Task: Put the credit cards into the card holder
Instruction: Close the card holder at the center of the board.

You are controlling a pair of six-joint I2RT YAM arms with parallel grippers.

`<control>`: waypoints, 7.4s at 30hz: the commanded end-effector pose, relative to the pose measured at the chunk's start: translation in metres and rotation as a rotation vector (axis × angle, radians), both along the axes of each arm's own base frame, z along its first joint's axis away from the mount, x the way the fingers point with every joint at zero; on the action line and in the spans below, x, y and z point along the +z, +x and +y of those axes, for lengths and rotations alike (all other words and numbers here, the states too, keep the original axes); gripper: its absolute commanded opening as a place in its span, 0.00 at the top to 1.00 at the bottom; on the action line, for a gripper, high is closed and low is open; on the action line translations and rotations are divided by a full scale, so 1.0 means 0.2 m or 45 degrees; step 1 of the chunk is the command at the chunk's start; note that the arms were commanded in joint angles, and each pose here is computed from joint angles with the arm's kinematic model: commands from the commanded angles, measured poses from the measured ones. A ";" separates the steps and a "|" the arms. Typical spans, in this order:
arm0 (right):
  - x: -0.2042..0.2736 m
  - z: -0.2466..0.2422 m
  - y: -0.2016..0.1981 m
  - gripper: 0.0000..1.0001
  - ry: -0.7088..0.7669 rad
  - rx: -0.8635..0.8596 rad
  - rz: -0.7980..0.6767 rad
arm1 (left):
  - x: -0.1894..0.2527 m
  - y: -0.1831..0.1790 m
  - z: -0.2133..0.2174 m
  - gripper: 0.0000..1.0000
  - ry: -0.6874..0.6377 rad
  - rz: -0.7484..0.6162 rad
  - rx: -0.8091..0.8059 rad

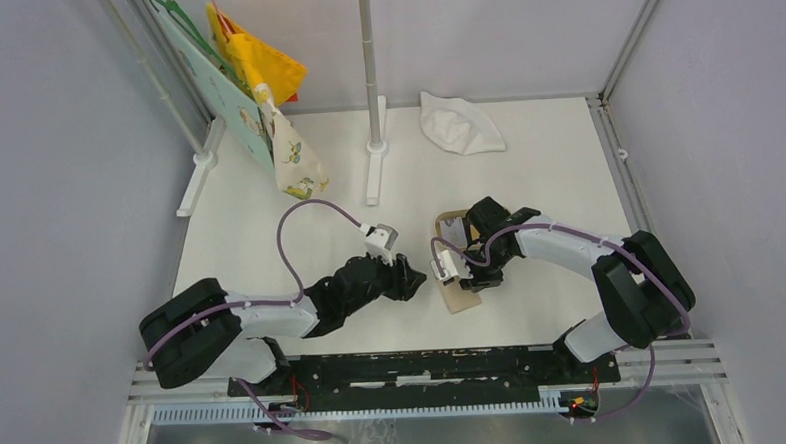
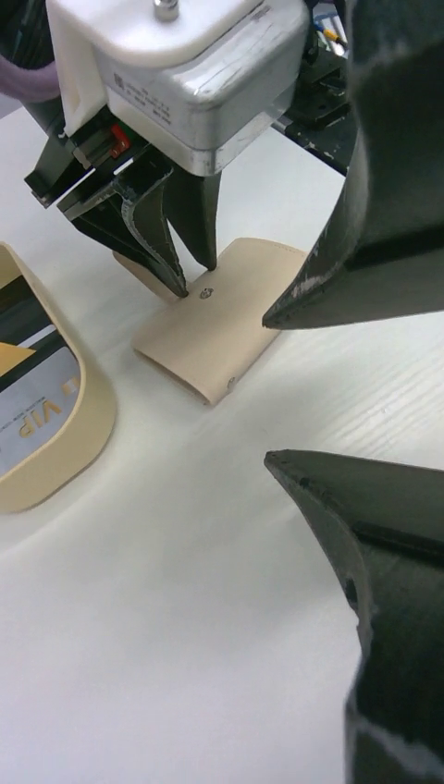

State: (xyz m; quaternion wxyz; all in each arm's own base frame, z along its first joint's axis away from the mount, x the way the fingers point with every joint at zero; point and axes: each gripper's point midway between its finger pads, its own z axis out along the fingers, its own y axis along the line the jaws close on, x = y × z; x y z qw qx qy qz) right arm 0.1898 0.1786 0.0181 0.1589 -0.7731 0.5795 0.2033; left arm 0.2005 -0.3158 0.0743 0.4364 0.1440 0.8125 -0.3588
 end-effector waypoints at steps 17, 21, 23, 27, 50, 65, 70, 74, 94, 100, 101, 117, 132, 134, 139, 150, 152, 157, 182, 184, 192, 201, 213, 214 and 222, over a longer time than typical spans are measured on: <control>-0.01 0.05 -0.04 0.64 0.025 0.112 -0.034 | 0.07 0.04 0.04 0.17 -0.145 -0.050 -0.252; -0.02 0.05 -0.05 0.64 0.019 0.126 -0.044 | 0.04 0.07 0.02 0.19 -0.152 -0.023 -0.283; -0.02 0.05 -0.05 0.64 0.015 0.131 -0.043 | 0.02 0.08 0.01 0.19 -0.128 -0.012 -0.283; -0.02 0.06 -0.07 0.64 0.012 0.155 -0.048 | -0.02 0.11 -0.01 0.20 -0.070 0.009 -0.292; -0.01 0.13 -0.11 0.64 0.047 0.237 -0.071 | -0.21 0.09 -0.16 0.49 -0.032 0.195 -0.400; 0.08 0.16 -0.06 0.62 0.086 0.185 -0.133 | -0.32 -0.02 -0.13 0.87 0.037 0.274 -0.328; 0.20 0.20 -0.04 0.59 0.151 0.157 -0.126 | -0.27 -0.02 -0.12 0.98 -0.004 0.263 -0.276; 0.37 0.23 0.00 0.56 0.285 0.112 -0.171 | -0.24 -0.04 -0.09 0.98 -0.053 0.258 -0.179; 0.55 0.29 0.13 0.02 0.632 -0.317 -0.002 | -0.11 -0.06 -0.05 0.98 -0.114 0.112 0.008; 0.53 0.20 0.15 0.02 0.762 -0.587 0.153 | -0.11 -0.07 -0.05 0.98 -0.127 0.104 0.033; 0.53 0.18 0.15 0.02 0.761 -0.594 0.174 | -0.11 -0.08 -0.06 0.98 -0.124 0.104 0.034; 0.34 0.05 0.27 0.51 0.476 -0.861 0.208 | -0.17 -0.11 -0.09 0.98 -0.100 0.113 0.076; 0.24 0.10 0.19 0.54 0.384 -0.886 0.351 | -0.16 -0.12 -0.11 0.98 -0.077 0.096 0.065; 0.23 0.11 0.19 0.55 0.378 -0.894 0.367 | -0.17 -0.12 -0.11 0.98 -0.072 0.093 0.066; 0.21 0.12 0.18 0.61 0.367 -0.905 0.402 | -0.17 -0.12 -0.12 0.98 -0.064 0.089 0.062; 0.22 0.14 0.17 0.85 0.380 -0.890 0.421 | -0.17 -0.12 -0.12 0.98 -0.051 0.080 0.069; 0.22 0.14 0.17 0.85 0.377 -0.891 0.432 | -0.16 -0.12 -0.12 0.98 -0.054 0.078 0.070; 0.21 0.14 0.16 0.80 0.361 -0.892 0.447 | -0.16 -0.13 -0.12 0.98 -0.050 0.076 0.069; 0.21 0.15 0.14 1.00 0.327 -0.852 0.447 | -0.13 -0.13 -0.12 0.96 -0.052 0.058 0.072; 0.22 0.15 0.15 1.00 0.339 -0.841 0.434 | -0.10 -0.14 -0.12 0.85 -0.065 0.060 0.068; 0.24 0.16 0.16 1.00 0.372 -0.813 0.393 | 0.08 -0.16 -0.11 0.60 -0.113 0.050 0.047; 0.25 0.16 0.15 1.00 0.390 -0.791 0.386 | 0.03 -0.27 -0.28 0.92 -0.078 0.179 -0.154; 0.25 0.19 0.10 1.00 0.402 -0.697 0.376 | -0.19 -0.20 -0.24 0.98 0.126 0.233 -0.025; 0.24 0.20 0.09 1.00 0.398 -0.686 0.379 | -0.20 -0.19 -0.24 0.98 0.134 0.236 -0.021; 0.19 0.22 -0.01 1.00 0.306 -0.579 0.396 | -0.24 -0.18 -0.20 0.98 0.166 0.250 0.035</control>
